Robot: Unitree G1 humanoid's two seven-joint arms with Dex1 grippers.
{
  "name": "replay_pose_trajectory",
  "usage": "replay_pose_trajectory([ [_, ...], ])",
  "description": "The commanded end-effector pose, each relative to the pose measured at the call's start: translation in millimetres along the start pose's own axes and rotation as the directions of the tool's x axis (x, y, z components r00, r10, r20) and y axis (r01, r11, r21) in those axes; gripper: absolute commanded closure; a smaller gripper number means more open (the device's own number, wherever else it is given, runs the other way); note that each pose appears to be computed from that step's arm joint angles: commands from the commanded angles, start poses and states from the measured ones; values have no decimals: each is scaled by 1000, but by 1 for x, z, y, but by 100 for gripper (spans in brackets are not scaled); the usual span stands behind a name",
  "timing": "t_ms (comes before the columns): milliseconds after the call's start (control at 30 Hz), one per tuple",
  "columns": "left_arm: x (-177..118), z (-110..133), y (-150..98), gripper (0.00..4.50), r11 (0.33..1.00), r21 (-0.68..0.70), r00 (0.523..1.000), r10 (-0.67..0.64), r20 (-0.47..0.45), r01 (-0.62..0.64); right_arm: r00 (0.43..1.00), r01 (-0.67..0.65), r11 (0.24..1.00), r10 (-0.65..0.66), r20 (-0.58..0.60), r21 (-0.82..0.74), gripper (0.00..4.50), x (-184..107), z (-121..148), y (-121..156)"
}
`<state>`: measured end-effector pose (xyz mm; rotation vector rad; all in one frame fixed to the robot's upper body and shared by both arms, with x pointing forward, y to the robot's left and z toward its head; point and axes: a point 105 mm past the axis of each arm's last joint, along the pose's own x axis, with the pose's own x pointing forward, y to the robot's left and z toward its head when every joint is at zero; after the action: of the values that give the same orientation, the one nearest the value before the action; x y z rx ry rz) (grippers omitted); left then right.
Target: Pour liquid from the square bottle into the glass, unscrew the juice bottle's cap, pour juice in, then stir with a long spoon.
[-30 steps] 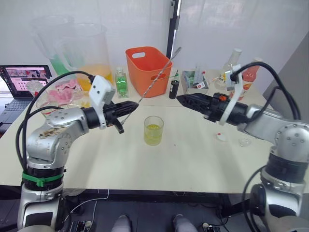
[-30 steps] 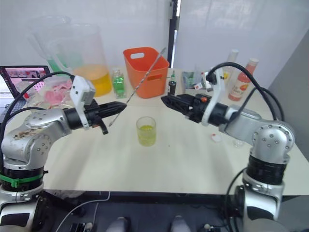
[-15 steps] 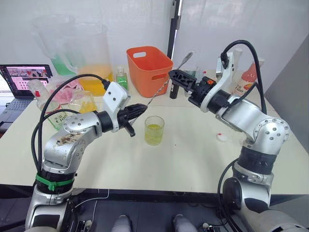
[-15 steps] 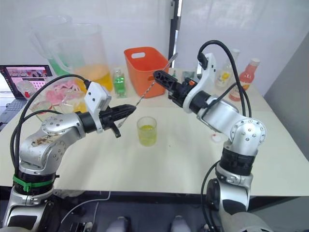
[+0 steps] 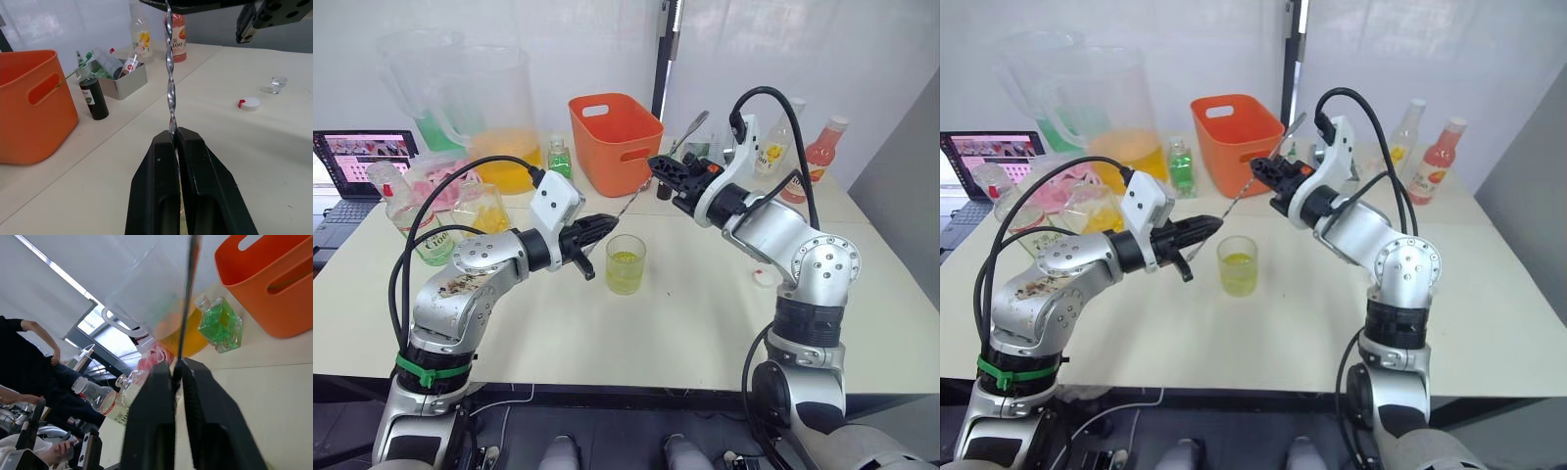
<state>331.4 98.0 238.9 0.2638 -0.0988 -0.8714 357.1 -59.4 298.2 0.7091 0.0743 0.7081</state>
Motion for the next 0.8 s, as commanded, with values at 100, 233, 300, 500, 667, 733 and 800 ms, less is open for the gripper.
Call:
replay_pose_trajectory([
  [100,-2,8,-1,450,999,33,1000,5,25,-6,995,-25,999,27,98,-26,449,-2,22,11],
  [233,-1,7,-2,450,1000,23,1000,-1,26,0,995,-21,997,28,97,-68,449,-3,22,12],
  [300,0,8,-3,450,1000,-1,1000,-6,31,6,995,-17,996,25,97,-88,449,-4,22,11],
  [500,-16,15,-1,257,996,-80,996,-35,84,42,992,-21,989,38,119,-145,450,-7,34,15],
  [667,-28,24,1,87,990,-92,988,-92,125,103,979,-96,982,122,162,-160,450,-18,58,28],
  [733,-32,29,5,21,990,-90,985,-91,146,105,978,-83,974,120,168,-212,450,-23,67,27],
  [800,-38,32,15,3,993,-81,985,-71,159,85,977,-59,960,112,183,-273,450,-26,83,25],
])
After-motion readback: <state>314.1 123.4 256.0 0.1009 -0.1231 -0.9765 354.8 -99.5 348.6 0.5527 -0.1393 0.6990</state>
